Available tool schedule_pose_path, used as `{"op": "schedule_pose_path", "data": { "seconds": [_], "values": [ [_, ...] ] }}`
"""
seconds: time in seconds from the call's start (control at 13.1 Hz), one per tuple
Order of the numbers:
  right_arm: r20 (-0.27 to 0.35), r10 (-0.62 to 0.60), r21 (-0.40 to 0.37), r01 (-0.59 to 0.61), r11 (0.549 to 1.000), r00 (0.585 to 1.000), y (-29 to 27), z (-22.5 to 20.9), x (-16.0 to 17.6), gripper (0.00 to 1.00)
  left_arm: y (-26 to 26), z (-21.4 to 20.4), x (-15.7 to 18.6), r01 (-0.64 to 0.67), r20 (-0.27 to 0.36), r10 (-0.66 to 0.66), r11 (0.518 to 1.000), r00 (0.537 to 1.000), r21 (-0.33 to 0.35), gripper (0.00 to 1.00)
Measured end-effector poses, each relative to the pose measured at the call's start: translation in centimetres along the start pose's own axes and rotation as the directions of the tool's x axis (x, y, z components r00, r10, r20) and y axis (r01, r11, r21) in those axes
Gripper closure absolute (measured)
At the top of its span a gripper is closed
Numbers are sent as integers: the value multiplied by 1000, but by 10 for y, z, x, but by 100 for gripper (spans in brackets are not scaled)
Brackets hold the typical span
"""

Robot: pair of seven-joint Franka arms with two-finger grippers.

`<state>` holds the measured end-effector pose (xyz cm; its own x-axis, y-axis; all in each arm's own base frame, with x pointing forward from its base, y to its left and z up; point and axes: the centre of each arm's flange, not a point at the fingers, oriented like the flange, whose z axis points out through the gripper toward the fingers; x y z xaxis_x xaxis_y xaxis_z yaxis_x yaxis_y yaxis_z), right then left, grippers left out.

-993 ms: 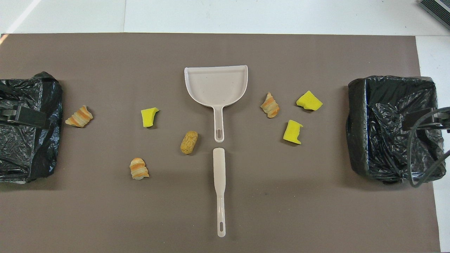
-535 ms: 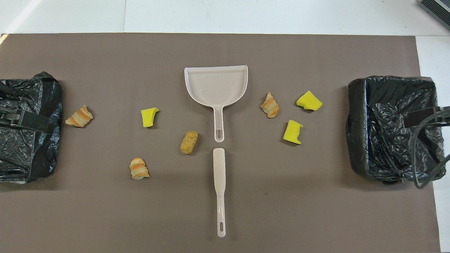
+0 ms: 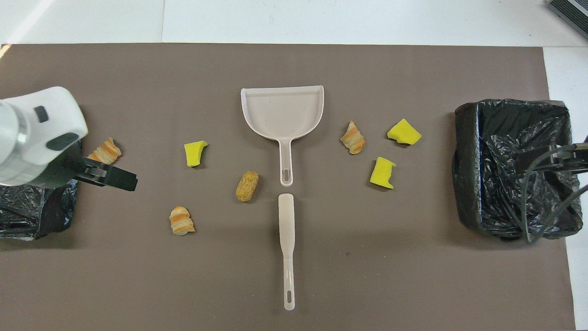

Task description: Sweep and dump trash in bin

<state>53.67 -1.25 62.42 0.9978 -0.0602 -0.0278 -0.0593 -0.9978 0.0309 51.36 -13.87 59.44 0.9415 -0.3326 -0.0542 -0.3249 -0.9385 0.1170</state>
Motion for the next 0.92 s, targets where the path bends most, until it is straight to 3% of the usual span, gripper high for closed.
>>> {"op": "schedule_pose_path", "data": {
  "seconds": [0.15, 0.46, 0.69, 0.92],
  "values": [
    [-27, 2, 6, -1, 1000, 1000, -19, 21, 20, 0, 40, 38, 7, -55, -8, 55, 998, 998, 6, 0],
    [-61, 14, 30, -12, 999, 998, -88, 91, 78, 0, 134, 118, 1, -14, -66, 15, 1000, 998, 9, 0],
    [-206, 99, 100, -80, 992, 973, -162, 129, 112, 0, 193, 182, -18, 74, -149, -76, 997, 986, -23, 0],
    [-174, 111, 121, -91, 988, 978, -198, 168, 119, 0, 246, 247, -57, 61, -140, -63, 998, 988, -24, 0]
  ]
}}
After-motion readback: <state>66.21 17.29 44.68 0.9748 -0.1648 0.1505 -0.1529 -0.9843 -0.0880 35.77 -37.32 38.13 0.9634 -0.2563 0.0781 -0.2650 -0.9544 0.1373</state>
